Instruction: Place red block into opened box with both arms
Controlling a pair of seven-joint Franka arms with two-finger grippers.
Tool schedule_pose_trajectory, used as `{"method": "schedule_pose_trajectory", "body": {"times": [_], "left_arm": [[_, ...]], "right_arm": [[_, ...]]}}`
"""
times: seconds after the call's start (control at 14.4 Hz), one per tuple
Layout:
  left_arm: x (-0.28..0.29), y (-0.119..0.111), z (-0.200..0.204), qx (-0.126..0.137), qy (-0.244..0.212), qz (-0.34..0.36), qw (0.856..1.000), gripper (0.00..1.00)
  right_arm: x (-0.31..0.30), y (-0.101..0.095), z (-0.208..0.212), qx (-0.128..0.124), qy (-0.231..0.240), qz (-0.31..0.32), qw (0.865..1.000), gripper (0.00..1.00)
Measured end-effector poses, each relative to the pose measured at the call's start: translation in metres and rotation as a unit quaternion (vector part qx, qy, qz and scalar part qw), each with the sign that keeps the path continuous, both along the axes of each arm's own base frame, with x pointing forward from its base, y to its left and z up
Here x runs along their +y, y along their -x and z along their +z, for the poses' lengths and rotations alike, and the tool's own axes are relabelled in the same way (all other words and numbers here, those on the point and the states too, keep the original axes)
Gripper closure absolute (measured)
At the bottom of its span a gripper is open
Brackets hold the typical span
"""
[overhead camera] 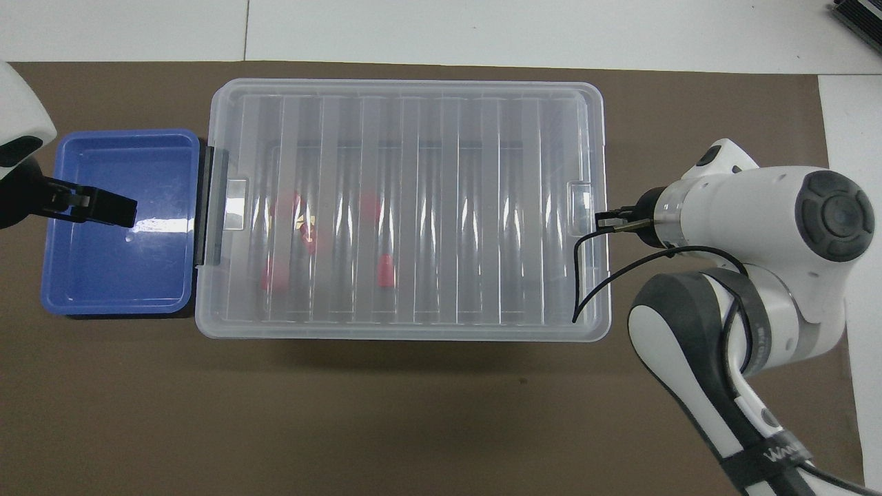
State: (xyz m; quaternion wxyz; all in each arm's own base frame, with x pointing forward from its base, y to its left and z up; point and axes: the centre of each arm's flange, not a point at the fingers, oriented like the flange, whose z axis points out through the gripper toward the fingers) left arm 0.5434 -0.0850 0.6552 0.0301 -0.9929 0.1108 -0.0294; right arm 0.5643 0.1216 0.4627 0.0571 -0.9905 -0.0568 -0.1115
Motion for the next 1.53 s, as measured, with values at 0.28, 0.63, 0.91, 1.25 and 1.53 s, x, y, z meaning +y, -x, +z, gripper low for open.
{"method": "schedule_pose_trajectory", "body": {"times": [0.28,0.63,0.91,1.25,1.53], "left_arm": [[-0.002,0.000,-0.002,0.002,0.000,-0.001,1.000,0.00],[-0.004,0.002,-0.006,0.007,-0.002,-0.003,1.000,0.00],[-0.002,0.002,-0.007,0.008,-0.002,-0.002,1.000,0.00],[0.011,0.001,-0.007,0.007,-0.001,0.010,1.000,0.00],[0.007,0.002,-0.006,0.007,-0.001,0.006,1.000,0.00]], "right_arm": [[-0.028,0.000,0.015,-0.003,-0.002,-0.023,1.000,0.99],[-0.086,0.007,0.039,0.016,-0.001,-0.097,0.995,0.52],[-0.124,0.018,0.077,0.052,0.026,-0.129,0.990,0.11],[-0.172,0.024,0.145,0.063,0.048,-0.166,0.983,0.00],[-0.169,0.015,0.166,0.074,0.060,-0.163,0.982,0.00]]}}
